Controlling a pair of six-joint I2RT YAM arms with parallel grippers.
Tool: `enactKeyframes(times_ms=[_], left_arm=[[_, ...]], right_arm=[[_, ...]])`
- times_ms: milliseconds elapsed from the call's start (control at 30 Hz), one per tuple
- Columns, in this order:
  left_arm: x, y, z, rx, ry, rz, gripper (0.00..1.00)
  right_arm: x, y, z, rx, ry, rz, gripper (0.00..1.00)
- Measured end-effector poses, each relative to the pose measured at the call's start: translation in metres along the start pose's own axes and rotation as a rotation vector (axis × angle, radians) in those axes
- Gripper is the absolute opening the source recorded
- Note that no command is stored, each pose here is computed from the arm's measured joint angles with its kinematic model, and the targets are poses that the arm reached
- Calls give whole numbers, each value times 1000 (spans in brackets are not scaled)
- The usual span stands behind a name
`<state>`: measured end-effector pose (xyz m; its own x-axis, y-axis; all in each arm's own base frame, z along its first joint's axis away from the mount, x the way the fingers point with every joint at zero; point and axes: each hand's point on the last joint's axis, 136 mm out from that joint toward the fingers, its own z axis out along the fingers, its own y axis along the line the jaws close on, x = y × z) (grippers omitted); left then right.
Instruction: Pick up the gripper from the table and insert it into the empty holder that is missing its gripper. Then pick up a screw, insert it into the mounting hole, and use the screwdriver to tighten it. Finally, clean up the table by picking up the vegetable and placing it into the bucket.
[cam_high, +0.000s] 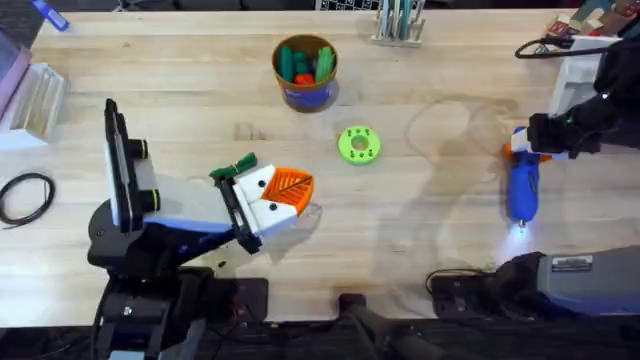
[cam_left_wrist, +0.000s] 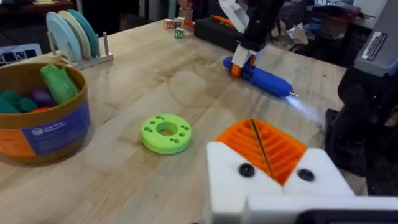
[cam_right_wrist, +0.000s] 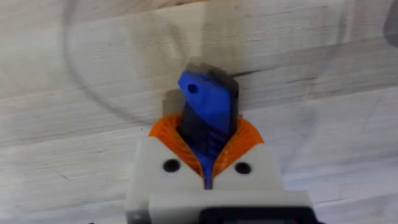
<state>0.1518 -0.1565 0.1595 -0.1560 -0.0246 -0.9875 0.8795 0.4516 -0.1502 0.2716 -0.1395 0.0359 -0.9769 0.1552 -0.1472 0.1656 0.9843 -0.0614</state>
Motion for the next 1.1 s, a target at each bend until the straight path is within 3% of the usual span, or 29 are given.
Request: enactKeyframes(times_ms=[100, 133, 200, 600, 833, 1100], left_arm=[[0, 0, 0, 0, 0, 0, 4], [0, 0, 0, 0, 0, 0, 4], [0, 0, 0, 0, 0, 0, 4], [0, 0, 0, 0, 0, 0, 4], [0, 0, 0, 0, 0, 0, 4], [0, 0, 0, 0, 0, 0, 4]], right_arm=[[-5, -2, -13, 16, -50, 0, 22], [-17, 1, -40, 12, -156, -2, 22], [-24, 7, -56, -11, -222, -11, 22], [-62, 80, -189, -135, -744, -161, 22], [-71, 158, -283, -389, -1162, -265, 22], [-37, 274, -346, -810, -1379, -457, 22]])
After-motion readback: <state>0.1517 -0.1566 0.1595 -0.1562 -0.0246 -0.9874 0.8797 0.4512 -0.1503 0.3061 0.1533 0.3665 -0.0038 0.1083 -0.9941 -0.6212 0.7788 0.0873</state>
